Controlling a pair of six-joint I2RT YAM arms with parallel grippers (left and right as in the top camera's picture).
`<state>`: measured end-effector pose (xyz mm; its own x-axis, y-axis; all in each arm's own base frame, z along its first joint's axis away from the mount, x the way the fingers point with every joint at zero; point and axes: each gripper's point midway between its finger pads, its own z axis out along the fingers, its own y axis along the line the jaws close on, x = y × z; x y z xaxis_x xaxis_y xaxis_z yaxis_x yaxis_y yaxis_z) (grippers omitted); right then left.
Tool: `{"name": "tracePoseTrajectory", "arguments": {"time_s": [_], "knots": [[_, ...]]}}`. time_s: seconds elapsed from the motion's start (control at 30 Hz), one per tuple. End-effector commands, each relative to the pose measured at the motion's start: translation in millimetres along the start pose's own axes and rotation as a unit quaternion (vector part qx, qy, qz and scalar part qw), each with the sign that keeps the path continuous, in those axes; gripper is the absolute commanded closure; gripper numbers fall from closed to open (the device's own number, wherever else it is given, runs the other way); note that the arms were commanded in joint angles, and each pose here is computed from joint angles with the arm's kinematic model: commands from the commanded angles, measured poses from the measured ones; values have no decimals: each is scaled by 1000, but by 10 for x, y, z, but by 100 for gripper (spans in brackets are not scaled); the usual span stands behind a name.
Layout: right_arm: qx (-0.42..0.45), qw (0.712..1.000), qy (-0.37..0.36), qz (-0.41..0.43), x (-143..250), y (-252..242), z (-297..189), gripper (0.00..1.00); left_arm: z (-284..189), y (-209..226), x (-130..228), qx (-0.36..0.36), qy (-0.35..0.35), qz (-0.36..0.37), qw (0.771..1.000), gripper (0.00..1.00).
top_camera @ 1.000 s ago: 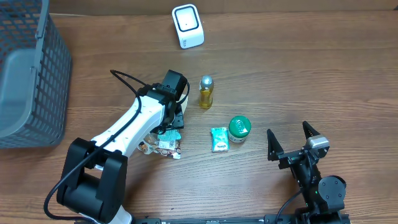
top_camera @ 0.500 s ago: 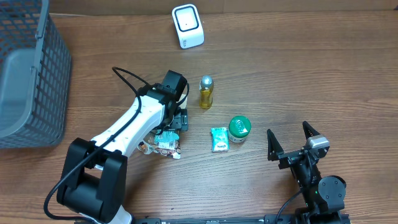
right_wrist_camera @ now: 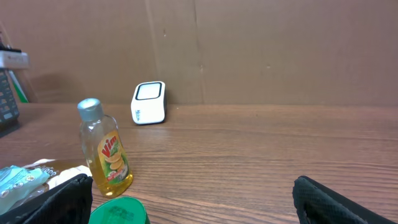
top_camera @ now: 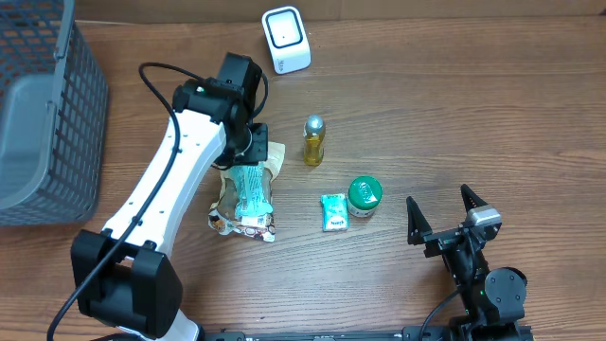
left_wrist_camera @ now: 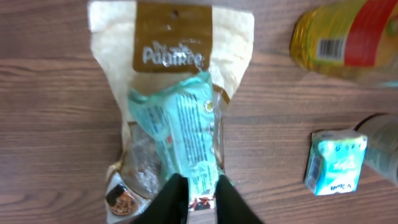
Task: Scan the item barcode
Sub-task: 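Carry the pouch to the table left of the bottle and lower it, then release the pouch flat on the table and withdraw the left gripper left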
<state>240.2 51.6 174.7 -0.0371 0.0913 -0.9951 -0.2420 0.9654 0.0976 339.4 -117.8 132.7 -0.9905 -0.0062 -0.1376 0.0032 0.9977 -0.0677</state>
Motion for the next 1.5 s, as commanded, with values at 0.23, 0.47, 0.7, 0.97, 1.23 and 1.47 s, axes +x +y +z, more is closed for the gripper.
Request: {"name": "tracePoseTrajectory", "arguments": {"time_s": [0.23, 0.47, 0.7, 0.97, 1.23, 1.47], "knots": [[4, 1000, 1, 0, 33, -16, 5, 0, 581, 103, 554, -15, 83, 5, 996, 73], [4, 1000, 1, 0, 33, -16, 5, 0, 760, 282, 624, -57, 77, 8, 995, 66], [4, 1000, 1, 0, 33, -16, 5, 0, 823, 292, 637, -57, 74, 9, 996, 72], [4, 1000, 1, 0, 33, -16, 5, 0, 587, 563, 724, -107, 111, -5, 988, 70], [4, 1000, 1, 0, 33, -16, 5, 0, 333, 332, 495, -48, 72, -6, 996, 58], [4, 1000, 1, 0, 33, -16, 5, 0, -141, 379, 98, -14, -14, -38, 999, 53]]}}
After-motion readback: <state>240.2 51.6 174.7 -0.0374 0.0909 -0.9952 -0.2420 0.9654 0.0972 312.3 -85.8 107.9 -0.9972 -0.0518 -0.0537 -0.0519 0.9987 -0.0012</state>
